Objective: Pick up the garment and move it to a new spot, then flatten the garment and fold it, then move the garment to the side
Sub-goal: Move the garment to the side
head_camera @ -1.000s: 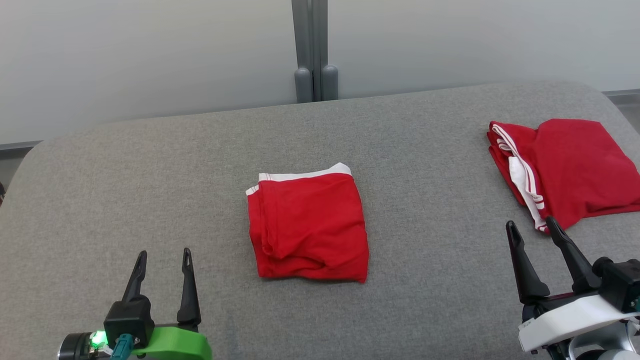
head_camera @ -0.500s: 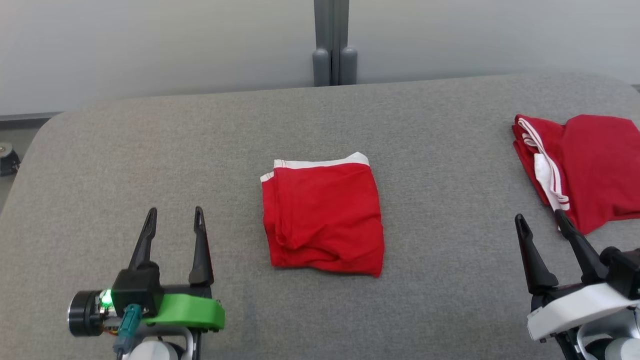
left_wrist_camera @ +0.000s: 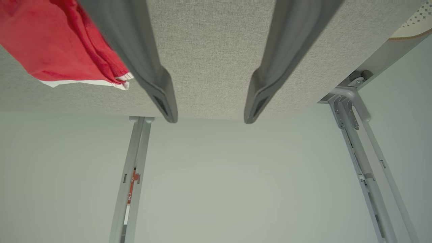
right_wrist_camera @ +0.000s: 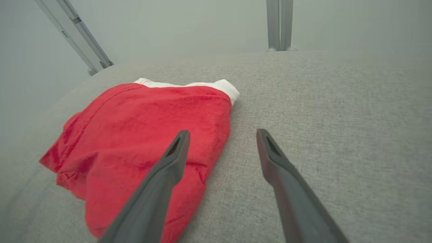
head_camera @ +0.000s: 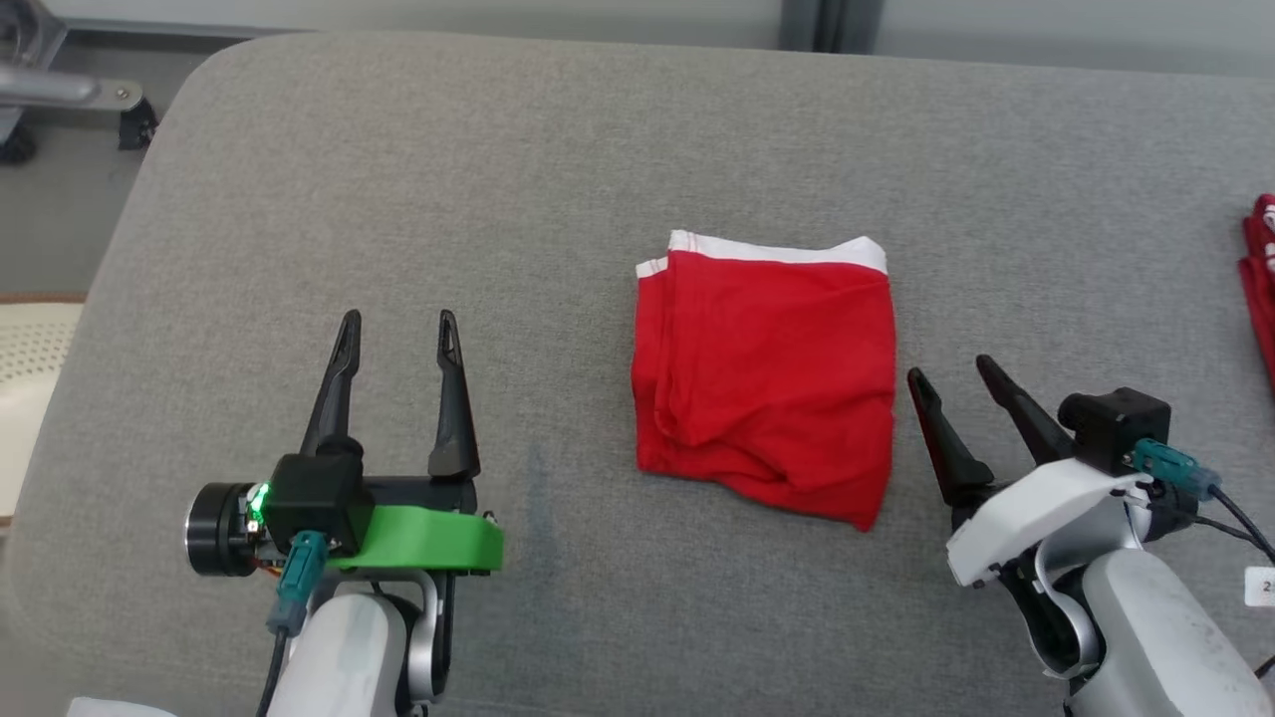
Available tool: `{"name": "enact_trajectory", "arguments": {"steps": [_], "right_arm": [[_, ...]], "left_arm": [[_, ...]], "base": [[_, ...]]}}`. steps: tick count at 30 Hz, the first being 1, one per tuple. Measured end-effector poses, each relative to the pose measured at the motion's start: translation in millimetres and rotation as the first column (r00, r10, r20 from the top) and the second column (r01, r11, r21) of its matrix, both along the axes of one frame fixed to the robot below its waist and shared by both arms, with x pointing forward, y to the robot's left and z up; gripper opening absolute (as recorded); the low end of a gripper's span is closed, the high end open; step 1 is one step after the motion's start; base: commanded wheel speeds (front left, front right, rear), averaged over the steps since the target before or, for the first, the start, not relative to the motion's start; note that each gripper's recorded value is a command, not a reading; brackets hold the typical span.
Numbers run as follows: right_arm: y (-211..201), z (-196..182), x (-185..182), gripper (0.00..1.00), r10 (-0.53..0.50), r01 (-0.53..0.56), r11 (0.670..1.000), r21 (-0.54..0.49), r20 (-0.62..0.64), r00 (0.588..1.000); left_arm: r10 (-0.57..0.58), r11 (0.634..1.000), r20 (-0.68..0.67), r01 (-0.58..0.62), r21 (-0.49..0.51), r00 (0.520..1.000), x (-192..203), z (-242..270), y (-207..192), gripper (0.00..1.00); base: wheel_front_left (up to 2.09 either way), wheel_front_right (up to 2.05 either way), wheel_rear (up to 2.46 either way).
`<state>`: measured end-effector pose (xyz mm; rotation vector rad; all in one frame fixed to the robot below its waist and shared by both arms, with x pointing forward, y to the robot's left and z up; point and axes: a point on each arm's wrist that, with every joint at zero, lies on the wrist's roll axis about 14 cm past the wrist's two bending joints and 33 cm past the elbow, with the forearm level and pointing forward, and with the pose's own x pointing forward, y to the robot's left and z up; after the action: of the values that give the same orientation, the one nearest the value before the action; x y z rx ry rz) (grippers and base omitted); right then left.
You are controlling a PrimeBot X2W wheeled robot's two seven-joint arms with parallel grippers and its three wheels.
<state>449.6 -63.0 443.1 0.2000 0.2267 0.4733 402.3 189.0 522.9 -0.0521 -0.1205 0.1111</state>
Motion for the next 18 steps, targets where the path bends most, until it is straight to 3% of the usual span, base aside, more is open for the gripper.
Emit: {"name": "enact_trajectory", "arguments": {"steps": [6, 7, 8, 9, 18], "right_arm": [[35, -54, 3, 1.00, 0.070, -0.070, 0.998, 0.008, -0.156, 0.985], [39, -57, 4, 0.44, 0.070, -0.067, 0.997, 0.026, -0.166, 0.984], [44, -61, 4, 0.16, 0.077, -0.071, 0.997, 0.040, -0.182, 0.980], [49, -64, 4, 0.00, 0.090, -0.083, 0.996, 0.043, -0.191, 0.978], [51, -60, 1, 0.00, 0.111, -0.100, 0.992, 0.070, -0.166, 0.980]], "left_arm": [[0.055, 0.998, -0.035, -0.055, 0.011, 0.998, -6, -11, 17, 1.00], [0.064, 0.998, -0.039, -0.063, 0.013, 0.997, -7, -11, 19, 1.00], [0.076, 0.997, -0.042, -0.075, 0.015, 0.996, -9, -12, 23, 1.00], [0.087, 0.996, -0.045, -0.086, 0.020, 0.995, -11, -13, 26, 1.00], [0.100, 0.995, -0.048, -0.098, 0.033, 0.994, -10, -15, 30, 1.00]], "base": [[0.00, 0.00, 0.00], [0.00, 0.00, 0.00], [0.00, 0.00, 0.00], [0.00, 0.00, 0.00], [0.00, 0.00, 0.00]]}}
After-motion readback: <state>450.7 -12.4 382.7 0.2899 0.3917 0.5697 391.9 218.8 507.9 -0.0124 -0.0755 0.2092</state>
